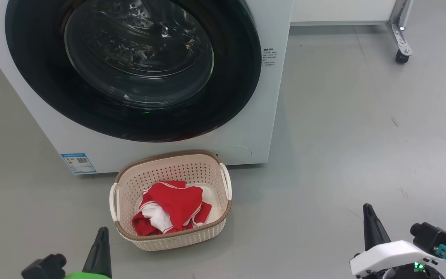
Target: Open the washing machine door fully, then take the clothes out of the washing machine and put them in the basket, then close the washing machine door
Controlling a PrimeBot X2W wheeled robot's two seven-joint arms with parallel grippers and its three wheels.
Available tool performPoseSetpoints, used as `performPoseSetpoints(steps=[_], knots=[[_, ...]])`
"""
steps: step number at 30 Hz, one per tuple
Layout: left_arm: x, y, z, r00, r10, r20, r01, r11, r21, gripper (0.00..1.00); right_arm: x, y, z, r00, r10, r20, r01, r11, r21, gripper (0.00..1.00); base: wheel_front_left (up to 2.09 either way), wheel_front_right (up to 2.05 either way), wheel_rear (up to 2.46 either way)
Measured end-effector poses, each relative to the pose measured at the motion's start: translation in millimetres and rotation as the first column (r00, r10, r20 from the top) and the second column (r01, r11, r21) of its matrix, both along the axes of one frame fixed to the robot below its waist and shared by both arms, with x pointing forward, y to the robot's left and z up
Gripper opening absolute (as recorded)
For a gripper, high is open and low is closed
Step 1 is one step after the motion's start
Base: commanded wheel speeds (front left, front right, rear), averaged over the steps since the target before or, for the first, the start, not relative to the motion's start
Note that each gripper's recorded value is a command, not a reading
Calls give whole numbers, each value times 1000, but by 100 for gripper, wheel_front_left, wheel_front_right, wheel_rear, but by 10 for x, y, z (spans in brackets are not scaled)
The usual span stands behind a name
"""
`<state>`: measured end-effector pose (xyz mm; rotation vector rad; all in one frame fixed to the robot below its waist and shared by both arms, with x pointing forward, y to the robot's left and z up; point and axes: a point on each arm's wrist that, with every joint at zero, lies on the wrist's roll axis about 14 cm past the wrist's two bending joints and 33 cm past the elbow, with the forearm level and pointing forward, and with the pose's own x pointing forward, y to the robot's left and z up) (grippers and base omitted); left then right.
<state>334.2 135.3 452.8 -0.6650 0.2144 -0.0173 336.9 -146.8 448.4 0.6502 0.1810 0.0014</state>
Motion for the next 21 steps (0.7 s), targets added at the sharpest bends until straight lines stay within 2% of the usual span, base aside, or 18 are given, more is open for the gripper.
performPoseSetpoints(steps=[9, 21], knots=[[44, 61, -7, 999, 26, -20, -28, 994, -110, 0, 61, -78, 32, 999, -35, -9, 36, 993, 113, 0, 0, 0, 0], [107, 142, 6, 997, 61, -42, -70, 964, -256, 0, 119, -176, 50, 997, -76, -31, 81, 962, 262, 0, 0, 0, 0]])
